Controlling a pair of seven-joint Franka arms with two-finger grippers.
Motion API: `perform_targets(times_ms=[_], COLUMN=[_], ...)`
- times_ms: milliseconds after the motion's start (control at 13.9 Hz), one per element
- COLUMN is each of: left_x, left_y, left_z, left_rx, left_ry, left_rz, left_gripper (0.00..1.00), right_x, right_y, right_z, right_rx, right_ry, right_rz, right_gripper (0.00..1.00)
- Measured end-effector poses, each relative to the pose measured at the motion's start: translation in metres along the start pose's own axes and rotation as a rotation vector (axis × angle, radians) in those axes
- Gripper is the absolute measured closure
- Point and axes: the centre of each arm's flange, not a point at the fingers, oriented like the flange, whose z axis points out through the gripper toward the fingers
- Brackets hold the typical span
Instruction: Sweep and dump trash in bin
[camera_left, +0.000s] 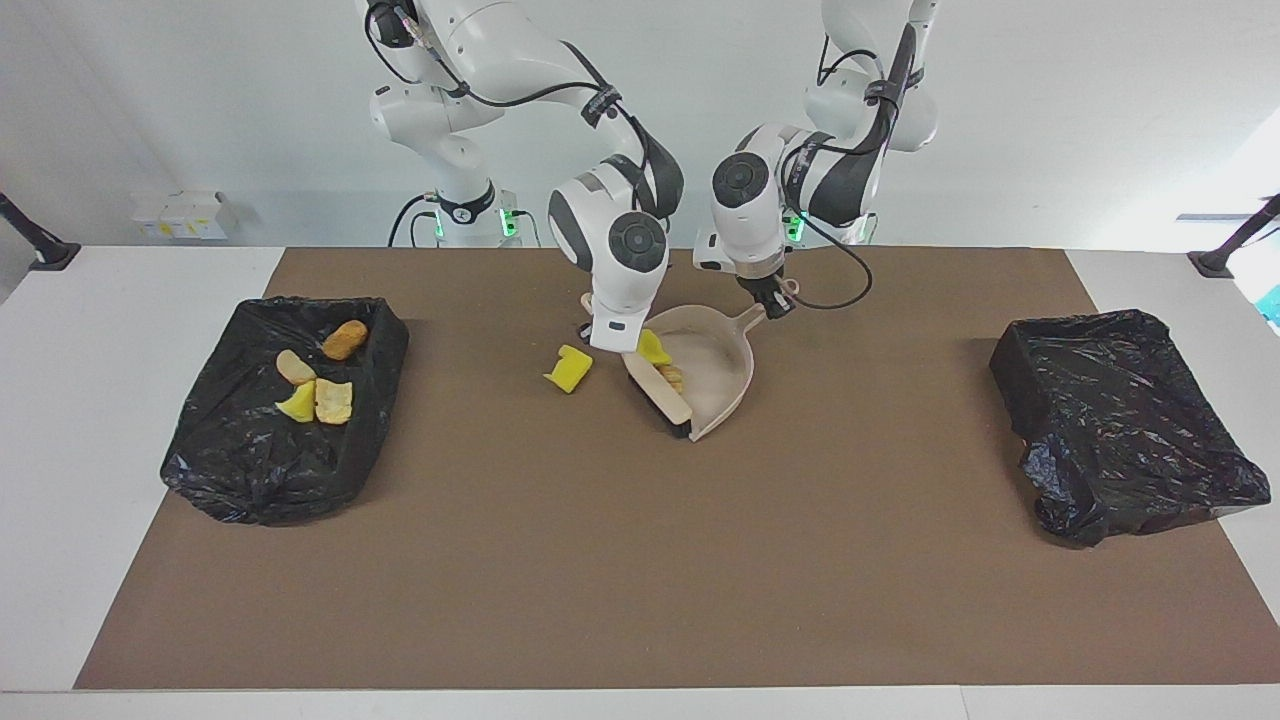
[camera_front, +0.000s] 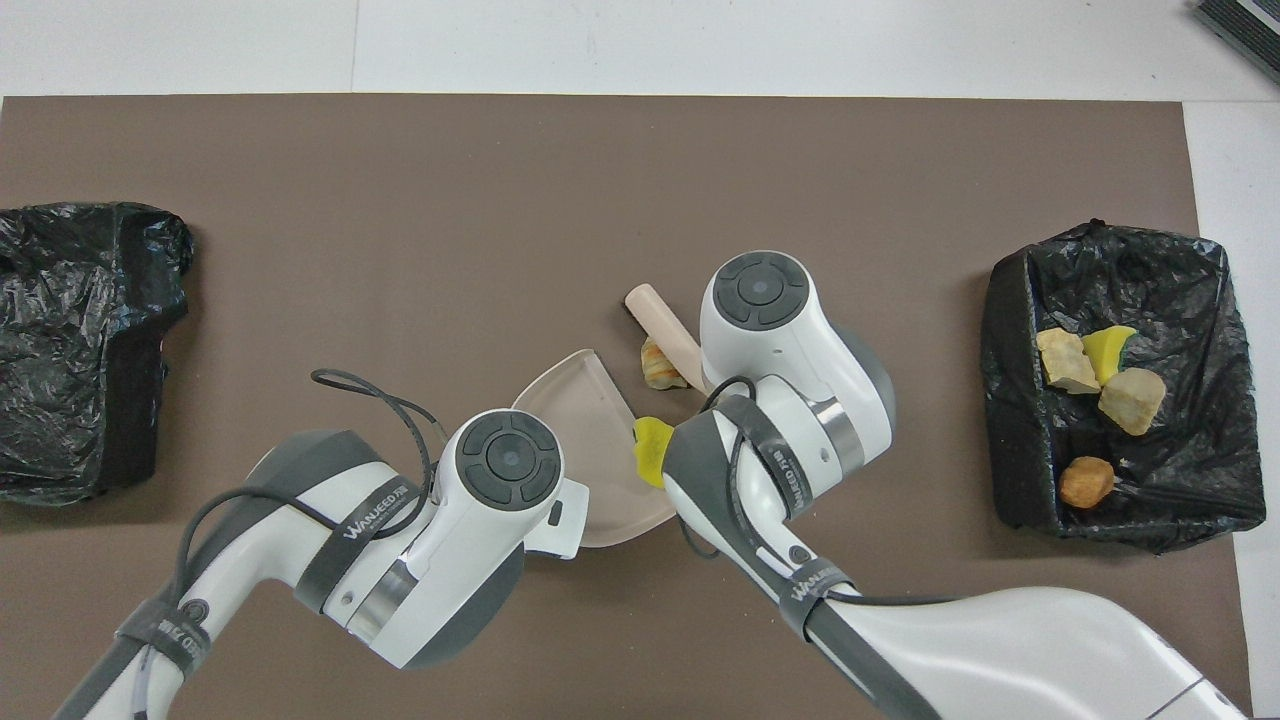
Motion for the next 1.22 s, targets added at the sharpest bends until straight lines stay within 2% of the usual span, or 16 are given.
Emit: perform_targets(times_ms=[144, 288, 503, 719, 935, 1223], left_x=[-0.002, -0.004, -0.004, -0.005, -0.004, -0.002], left_y=[0.001, 0.002, 0.006, 0.006, 0.008, 0.008], left_z=[0.002, 0.003, 0.003, 0.002, 0.003, 0.004], left_rx=[0.0, 0.001, 0.006, 0.007, 0.015, 0.024], left_ry=[-0.004, -0.006, -0.008, -0.006, 0.007, 0.024], left_rz=[0.012, 0.02, 0.063, 0.087, 0.118, 0.169], left_gripper=[0.69, 0.69, 0.69, 0.69, 0.69, 0.69], right_x=[-0.015, -0.041, -0.085, -0.114, -0.134, -0.159], right_y=[-0.013, -0.013, 0.023, 0.055, 0.084, 0.127], right_z=[-0.01, -0.028, -0.06, -0.051, -0.012, 0.026], right_rx=[0.051, 0.054, 0.069, 0.072, 0.042, 0.012], right_ry=[-0.029, -0.093, -0.164, -0.191, -0.179, -0.099], right_rz=[0.042, 0.067, 0.136, 0.236, 0.364, 0.459], right_gripper=[0.74, 0.74, 0.74, 0.74, 0.74, 0.74])
